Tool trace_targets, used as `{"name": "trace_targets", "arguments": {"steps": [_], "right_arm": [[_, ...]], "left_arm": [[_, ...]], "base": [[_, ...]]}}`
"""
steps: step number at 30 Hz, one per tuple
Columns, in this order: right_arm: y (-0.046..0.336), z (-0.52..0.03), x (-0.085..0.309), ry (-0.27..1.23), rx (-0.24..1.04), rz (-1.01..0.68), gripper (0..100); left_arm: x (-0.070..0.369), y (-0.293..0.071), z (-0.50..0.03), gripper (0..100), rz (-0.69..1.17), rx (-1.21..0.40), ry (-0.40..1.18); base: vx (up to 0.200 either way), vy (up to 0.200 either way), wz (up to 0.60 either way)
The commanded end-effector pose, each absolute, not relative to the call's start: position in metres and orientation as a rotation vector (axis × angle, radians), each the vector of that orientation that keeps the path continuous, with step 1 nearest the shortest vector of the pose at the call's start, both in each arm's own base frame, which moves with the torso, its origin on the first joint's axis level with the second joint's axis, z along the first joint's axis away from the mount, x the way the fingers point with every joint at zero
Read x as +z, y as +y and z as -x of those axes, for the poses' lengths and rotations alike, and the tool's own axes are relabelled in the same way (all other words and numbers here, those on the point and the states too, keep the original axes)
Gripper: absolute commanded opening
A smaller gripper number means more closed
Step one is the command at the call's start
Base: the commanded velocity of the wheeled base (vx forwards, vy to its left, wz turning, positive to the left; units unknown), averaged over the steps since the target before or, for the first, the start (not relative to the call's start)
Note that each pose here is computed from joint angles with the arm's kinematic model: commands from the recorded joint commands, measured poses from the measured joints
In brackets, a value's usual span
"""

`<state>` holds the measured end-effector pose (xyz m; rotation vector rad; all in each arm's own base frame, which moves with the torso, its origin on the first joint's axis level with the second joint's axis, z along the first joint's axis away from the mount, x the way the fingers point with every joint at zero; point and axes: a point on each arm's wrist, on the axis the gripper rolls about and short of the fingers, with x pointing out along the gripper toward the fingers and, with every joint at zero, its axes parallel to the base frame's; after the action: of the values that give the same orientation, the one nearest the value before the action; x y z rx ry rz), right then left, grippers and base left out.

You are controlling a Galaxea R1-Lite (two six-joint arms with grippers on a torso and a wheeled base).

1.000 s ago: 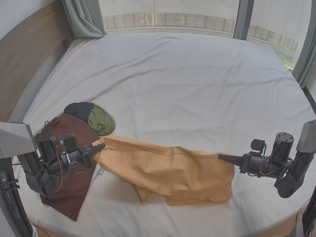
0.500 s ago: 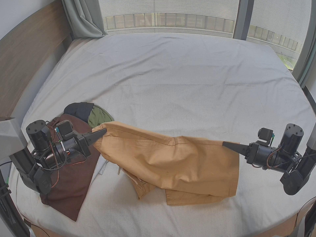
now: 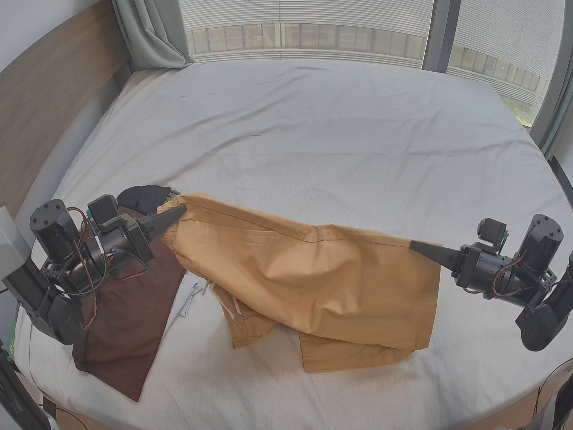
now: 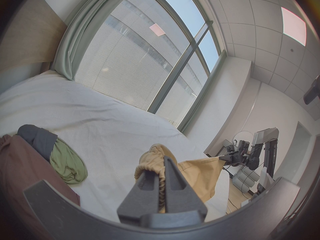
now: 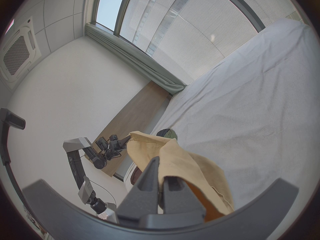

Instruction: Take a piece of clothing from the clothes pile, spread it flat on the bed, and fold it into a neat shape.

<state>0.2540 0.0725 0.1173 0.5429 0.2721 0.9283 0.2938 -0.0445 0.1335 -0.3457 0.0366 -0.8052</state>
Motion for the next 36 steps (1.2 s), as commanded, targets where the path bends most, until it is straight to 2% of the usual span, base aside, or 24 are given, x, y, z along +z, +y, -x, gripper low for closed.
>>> {"name": "trace_targets", "arguments": {"steps": [1, 12, 36], "right_arm": [[0.073, -0.253, 0.124, 0.248, 0.937, -0.539, 0], [0.070, -0.260, 0.140, 0.177, 0.877, -0.591, 0], [0.048, -0.273, 0.156, 0.088, 0.816, -0.594, 0]], "left_arm": [[0.144, -0.043, -0.291, 0, 0.339, -0.807, 0.001], [0.143, -0.042, -0.293, 0, 0.337, -0.804, -0.001], [0.141, -0.043, -0.292, 0, 0.348, -0.806, 0.014]], "base": [[0.000, 0.000, 0.00], [0.000, 0.000, 0.00], [0.000, 0.000, 0.00]]}}
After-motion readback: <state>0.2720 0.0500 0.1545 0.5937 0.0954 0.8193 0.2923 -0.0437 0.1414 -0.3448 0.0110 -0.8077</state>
